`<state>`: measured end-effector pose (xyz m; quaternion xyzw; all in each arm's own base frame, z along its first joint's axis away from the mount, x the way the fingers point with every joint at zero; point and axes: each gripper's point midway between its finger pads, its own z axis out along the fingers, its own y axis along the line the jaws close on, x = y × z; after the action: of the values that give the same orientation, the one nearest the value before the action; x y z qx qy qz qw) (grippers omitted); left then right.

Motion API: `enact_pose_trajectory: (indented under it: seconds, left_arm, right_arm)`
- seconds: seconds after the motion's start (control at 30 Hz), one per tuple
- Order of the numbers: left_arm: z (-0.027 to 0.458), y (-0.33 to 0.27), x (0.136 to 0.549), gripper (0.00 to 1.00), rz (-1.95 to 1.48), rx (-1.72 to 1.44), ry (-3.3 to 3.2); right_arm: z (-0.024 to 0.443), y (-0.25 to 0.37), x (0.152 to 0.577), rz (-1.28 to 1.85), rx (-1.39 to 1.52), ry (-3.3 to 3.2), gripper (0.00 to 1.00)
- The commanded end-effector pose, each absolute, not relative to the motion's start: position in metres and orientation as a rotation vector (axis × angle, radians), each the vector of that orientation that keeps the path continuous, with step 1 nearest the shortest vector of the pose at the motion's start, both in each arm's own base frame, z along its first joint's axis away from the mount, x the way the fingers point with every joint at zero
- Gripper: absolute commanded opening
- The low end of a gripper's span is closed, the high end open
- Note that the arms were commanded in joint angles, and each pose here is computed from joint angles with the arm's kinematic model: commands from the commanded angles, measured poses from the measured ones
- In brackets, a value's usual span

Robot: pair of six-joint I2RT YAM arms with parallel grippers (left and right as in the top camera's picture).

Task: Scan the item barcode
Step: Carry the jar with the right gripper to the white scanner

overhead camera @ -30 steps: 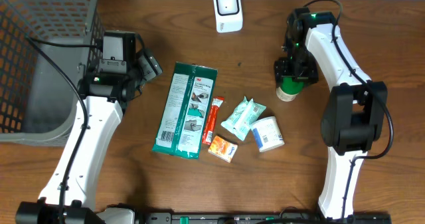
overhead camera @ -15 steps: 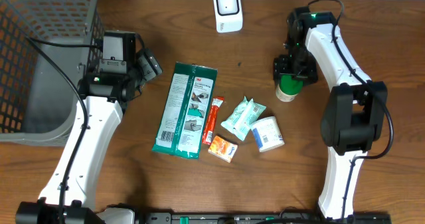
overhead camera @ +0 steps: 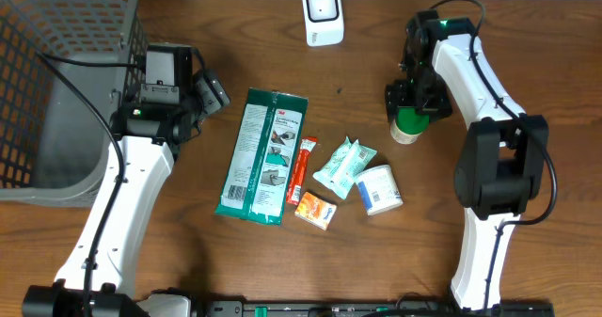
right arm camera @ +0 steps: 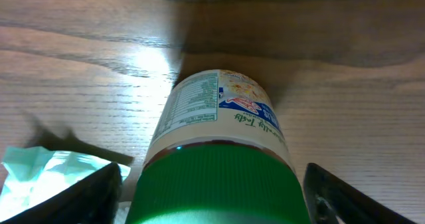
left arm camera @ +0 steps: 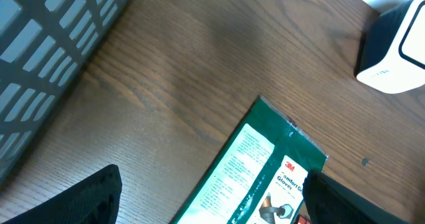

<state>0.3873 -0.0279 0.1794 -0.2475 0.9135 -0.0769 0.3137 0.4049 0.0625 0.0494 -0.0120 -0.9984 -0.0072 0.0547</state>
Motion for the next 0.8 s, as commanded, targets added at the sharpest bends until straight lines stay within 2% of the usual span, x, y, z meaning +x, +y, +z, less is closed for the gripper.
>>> enact_pose_trajectory:
  seconds: [0.0, 0.07, 0.27, 0.43, 0.53, 0.67, 0.77]
  left_arm:
    - [0.183, -0.027, 0.388, 0.85, -0.196, -0.633, 2.404]
    - [0.183, -0.027, 0.388, 0.85, -0.196, -0.633, 2.404]
    - [0.183, -0.027, 0.388, 0.85, -0.196, -0.633, 2.404]
    - [0.183, -0.027, 0.388, 0.85, -0.196, -0.633, 2.404]
    - [0.183, -0.027, 0.388, 0.85, -0.196, -0.633, 2.404]
    - [0.183, -0.027, 0.388, 0.85, -0.196, -0.633, 2.404]
    - [0.183, -0.027, 0.388, 0.85, -0.196, -0.633, 2.404]
  right_arm:
    - [0.040, 0.068, 0.398, -0.005, 0.010, -3.011, 0.79]
    - [0.037, 0.068, 0.397, -0.004, 0.014, -3.007, 0.72]
    - [0.034, 0.067, 0.396, -0.004, 0.026, -3.005, 0.73]
    - [0.035, 0.068, 0.399, -0.009, 0.026, -3.015, 0.57]
    - [0.039, 0.070, 0.401, -0.024, 0.025, -3.022, 0.55]
    - [0.063, 0.078, 0.407, -0.092, 0.027, -3.068, 0.53]
    - [0.098, 0.086, 0.412, -0.145, 0.050, -3.153, 0.50]
